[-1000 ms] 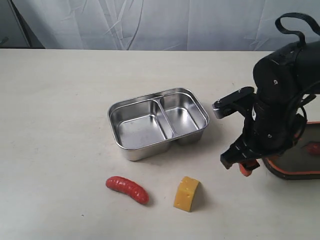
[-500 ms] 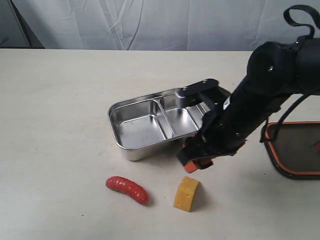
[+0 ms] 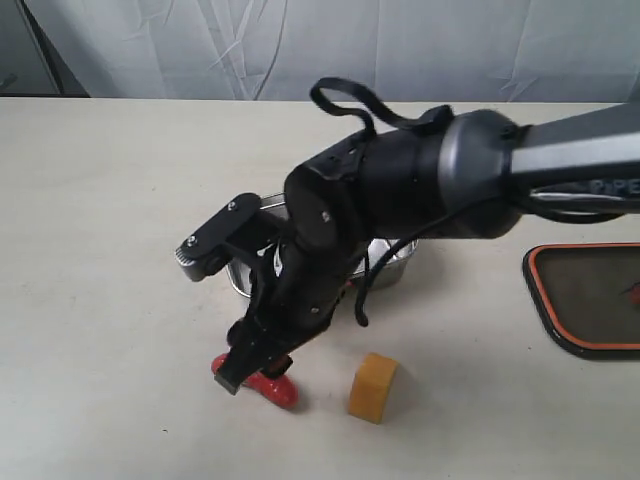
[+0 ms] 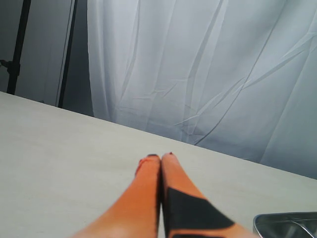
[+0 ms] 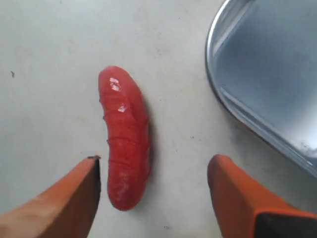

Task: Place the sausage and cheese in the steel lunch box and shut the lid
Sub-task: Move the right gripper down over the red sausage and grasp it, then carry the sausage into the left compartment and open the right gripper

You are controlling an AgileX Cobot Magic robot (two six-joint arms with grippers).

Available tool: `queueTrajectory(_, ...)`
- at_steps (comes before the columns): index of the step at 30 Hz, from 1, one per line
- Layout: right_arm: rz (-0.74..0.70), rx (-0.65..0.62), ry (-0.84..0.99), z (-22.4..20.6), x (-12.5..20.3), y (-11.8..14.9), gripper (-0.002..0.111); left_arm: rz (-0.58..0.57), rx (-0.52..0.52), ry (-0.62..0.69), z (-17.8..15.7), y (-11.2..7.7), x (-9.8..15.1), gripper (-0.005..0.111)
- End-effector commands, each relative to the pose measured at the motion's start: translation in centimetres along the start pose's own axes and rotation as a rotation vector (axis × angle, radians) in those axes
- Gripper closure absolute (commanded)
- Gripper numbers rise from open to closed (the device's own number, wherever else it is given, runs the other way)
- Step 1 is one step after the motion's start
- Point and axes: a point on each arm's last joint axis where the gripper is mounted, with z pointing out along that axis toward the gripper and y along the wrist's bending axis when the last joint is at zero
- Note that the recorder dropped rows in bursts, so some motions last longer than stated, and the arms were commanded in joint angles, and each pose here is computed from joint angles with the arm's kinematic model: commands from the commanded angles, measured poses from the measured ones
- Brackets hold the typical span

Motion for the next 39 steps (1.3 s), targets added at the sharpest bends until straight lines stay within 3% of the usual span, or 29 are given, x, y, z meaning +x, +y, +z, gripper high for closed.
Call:
queueTrajectory(1, -0.005, 0.009, 0.063, 2.4, 0.1, 0.2, 0.047, 0.008, 0.013, 0.000, 0.0, 0.0, 0.1, 0.107)
queueTrajectory(6, 0.001, 0.007, 0.084, 4.5, 0.3, 0.2, 0.047, 0.008, 0.013, 0.000, 0.0, 0.0, 0.1, 0.107)
queueTrajectory(7, 0.004, 0.005, 0.088, 4.7, 0.4, 0.2, 0.052, 0.008, 0.013, 0.000, 0.0, 0.0, 0.1, 0.107)
queueTrajectory(9, 0.008, 0.000, 0.104, 4.6, 0.5, 0.2, 0.081, 0.008, 0.013, 0.000, 0.0, 0.0, 0.1, 0.107)
queueTrajectory(10, -0.007, -0.004, 0.121, 4.5, 0.6, 0.3, 0.106, 0.008, 0.013, 0.000, 0.0, 0.0, 0.1, 0.107)
queueTrajectory(17, -0.057, -0.153, -0.053, -2.1, -1.1, 2.2, 0.109, 0.008, 0.013, 0.000, 0.0, 0.0, 0.1, 0.107)
queueTrajectory(22, 0.020, -0.030, -0.303, -6.6, -3.7, -0.4, 0.109, 0.008, 0.013, 0.000, 0.0, 0.0, 0.1, 0.107)
queueTrajectory(25, 0.149, 0.028, -0.303, -6.0, -4.6, -4.1, 0.109, 0.008, 0.013, 0.000, 0.0, 0.0, 0.1, 0.107)
queueTrajectory(30, 0.210, 0.053, -0.156, -2.4, -4.6, -8.3, 0.109, 0.008, 0.013, 0.000, 0.0, 0.0, 0.1, 0.107)
queueTrajectory(39, 0.280, 0.046, -0.179, 0.3, -4.9, -9.3, 0.109, 0.008, 0.013, 0.000, 0.0, 0.0, 0.1, 0.107)
